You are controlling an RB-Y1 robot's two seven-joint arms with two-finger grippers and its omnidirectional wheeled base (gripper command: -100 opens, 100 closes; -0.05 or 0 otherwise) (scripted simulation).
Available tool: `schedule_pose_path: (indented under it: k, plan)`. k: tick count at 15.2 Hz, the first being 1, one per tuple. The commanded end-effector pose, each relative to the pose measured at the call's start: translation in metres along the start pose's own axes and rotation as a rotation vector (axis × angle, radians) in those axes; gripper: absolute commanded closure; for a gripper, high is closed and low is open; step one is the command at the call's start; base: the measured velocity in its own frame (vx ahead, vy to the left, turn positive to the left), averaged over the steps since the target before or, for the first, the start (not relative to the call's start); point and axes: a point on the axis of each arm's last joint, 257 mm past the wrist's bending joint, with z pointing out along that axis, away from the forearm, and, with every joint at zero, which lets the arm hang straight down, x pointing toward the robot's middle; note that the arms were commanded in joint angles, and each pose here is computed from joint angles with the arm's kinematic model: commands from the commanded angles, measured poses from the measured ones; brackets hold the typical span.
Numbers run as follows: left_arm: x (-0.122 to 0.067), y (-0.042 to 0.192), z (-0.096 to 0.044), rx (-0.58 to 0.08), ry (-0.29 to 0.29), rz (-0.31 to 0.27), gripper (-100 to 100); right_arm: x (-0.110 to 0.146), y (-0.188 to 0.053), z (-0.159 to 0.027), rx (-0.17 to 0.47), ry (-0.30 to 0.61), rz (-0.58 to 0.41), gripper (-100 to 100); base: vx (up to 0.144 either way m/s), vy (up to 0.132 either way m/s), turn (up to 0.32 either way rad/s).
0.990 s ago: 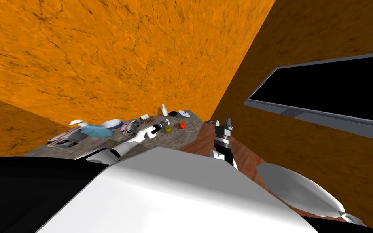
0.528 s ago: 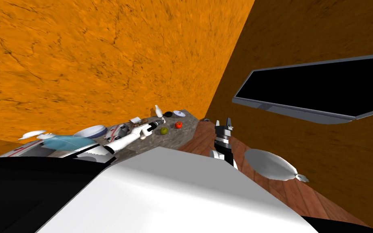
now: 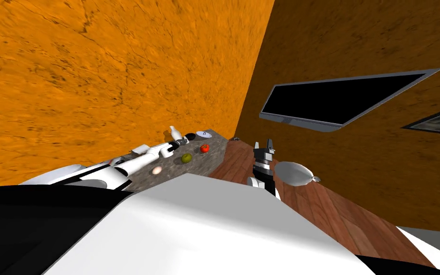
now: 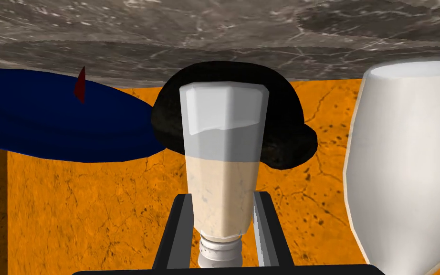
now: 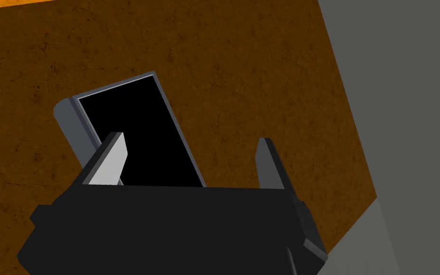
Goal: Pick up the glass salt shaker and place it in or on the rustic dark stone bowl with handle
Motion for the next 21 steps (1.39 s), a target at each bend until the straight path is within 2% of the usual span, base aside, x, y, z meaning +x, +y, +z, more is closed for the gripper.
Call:
schedule_pose_path:
  k: [1, 4, 5, 8, 9, 11, 14, 16, 17, 18, 21]
  plan:
    - [-0.011, 0.021, -0.003, -0.038, -0.002, -0.011, 100, 0.0, 0.0, 0.0, 0.0, 0.0, 0.0, 0, -0.003, 0.025, -0.171]
    - [-0.03, 0.058, -0.008, -0.107, -0.011, -0.029, 100, 0.0, 0.0, 0.0, 0.0, 0.0, 0.0, 0, -0.01, 0.03, -0.311]
    - [-0.03, 0.058, -0.008, -0.107, -0.011, -0.029, 100, 0.0, 0.0, 0.0, 0.0, 0.0, 0.0, 0, -0.01, 0.036, -0.22]
    - [-0.047, 0.091, -0.014, -0.17, -0.022, -0.046, 100, 0.0, 0.0, 0.0, 0.0, 0.0, 0.0, 0, -0.006, 0.025, -0.244]
    - [-0.047, 0.091, -0.014, -0.17, -0.022, -0.046, 100, 0.0, 0.0, 0.0, 0.0, 0.0, 0.0, 0, -0.006, 0.026, -0.166]
    - [-0.062, 0.118, -0.021, -0.223, -0.033, -0.061, 100, 0.0, 0.0, 0.0, 0.0, 0.0, 0.0, 0, -0.007, 0.025, -0.225]
    - [-0.07, 0.132, -0.025, -0.25, -0.04, -0.069, 100, 0.0, 0.0, 0.0, 0.0, 0.0, 0.0, 0, -0.01, 0.037, -0.213]
    - [-0.085, 0.151, -0.032, -0.289, -0.055, -0.082, 100, 0.0, 0.0, 0.0, 0.0, 0.0, 0.0, 0, -0.014, 0.028, -0.236]
    - [-0.076, 0.142, -0.029, -0.271, -0.047, -0.074, 100, 0.0, 0.0, 0.0, 0.0, 0.0, 0.0, 0, -0.009, 0.026, -0.114]
    - [-0.079, 0.144, -0.03, -0.275, -0.05, -0.076, -100, 0.0, 0.0, 0.0, 0.0, 0.0, 0.0, 0, -0.003, 0.012, -0.01]
    - [-0.079, 0.144, -0.029, -0.275, -0.051, -0.076, -100, 0.0, 0.0, 0.0, 0.0, 0.0, 0.0, 0, 0.0, 0.0, 0.0]
